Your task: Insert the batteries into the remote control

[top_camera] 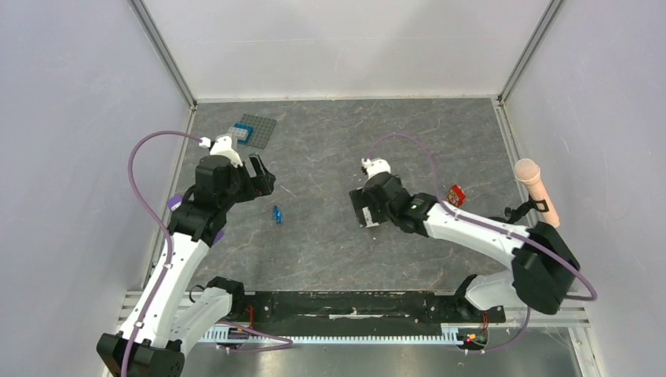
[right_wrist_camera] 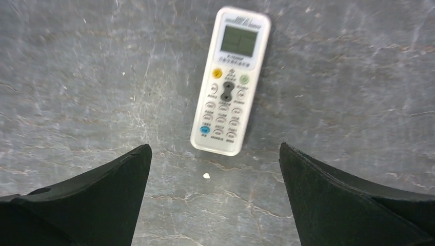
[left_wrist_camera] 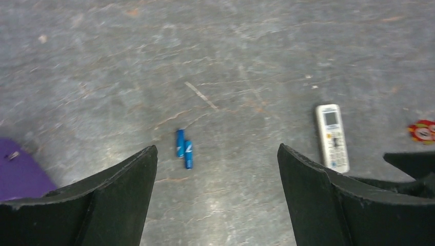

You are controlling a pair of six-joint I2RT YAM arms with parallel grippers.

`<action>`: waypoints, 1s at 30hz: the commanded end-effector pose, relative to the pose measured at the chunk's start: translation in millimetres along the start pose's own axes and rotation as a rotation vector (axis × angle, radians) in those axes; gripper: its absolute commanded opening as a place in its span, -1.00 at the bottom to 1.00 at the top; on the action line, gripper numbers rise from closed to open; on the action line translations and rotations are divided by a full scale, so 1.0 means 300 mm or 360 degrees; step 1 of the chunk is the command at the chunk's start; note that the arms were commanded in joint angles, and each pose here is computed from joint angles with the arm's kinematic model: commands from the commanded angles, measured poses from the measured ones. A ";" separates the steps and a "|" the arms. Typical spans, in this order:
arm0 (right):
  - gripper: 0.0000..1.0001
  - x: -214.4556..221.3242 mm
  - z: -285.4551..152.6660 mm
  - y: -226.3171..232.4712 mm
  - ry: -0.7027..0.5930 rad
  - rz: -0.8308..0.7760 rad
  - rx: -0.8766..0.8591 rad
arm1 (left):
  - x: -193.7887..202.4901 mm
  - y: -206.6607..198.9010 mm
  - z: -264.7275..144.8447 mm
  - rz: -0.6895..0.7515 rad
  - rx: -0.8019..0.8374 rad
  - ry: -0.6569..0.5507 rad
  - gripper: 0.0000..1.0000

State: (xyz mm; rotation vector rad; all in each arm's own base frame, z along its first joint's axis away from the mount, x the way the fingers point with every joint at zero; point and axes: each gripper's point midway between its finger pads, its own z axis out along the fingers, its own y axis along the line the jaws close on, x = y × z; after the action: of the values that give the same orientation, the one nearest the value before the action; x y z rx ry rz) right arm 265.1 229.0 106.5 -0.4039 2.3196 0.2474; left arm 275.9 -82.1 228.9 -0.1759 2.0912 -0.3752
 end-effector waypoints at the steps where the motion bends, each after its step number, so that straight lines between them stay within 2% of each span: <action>1: 0.96 -0.002 0.045 0.021 -0.0029 0.0048 0.0175 | 0.003 0.095 -0.001 0.0048 -0.0210 -0.0058 0.83; 11: 0.91 0.110 0.167 0.012 0.0162 0.0087 0.0336 | -0.033 0.088 -0.066 0.0006 -0.0170 -0.0215 0.83; 15: 0.74 0.151 0.197 0.037 0.0224 0.0105 0.0288 | -0.044 0.078 -0.079 0.0011 -0.0149 -0.0227 0.83; 17: 0.60 0.160 0.204 0.041 0.0238 0.0124 0.0268 | -0.045 0.073 -0.082 0.0011 -0.0139 -0.0220 0.83; 21: 0.48 0.172 0.216 0.048 0.0251 0.0195 0.0184 | -0.041 0.069 -0.087 0.0020 -0.0128 -0.0210 0.83; 24: 0.29 0.183 0.230 0.039 0.0290 0.0229 0.0166 | -0.045 0.076 -0.091 0.0024 -0.0141 -0.0229 0.83; 28: -0.22 0.178 0.237 0.039 0.0298 0.0228 0.0149 | -0.046 0.070 -0.090 0.0016 -0.0124 -0.0238 0.83; 30: -0.38 0.166 0.234 0.043 0.0288 0.0223 0.0132 | -0.046 0.061 -0.093 0.0012 -0.0100 -0.0241 0.83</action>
State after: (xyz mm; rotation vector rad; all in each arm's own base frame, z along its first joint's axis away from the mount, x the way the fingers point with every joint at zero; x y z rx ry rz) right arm 270.1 241.1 21.2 -0.2279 2.5379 0.1336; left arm 257.0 -56.6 232.3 -0.2431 2.0100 -0.2777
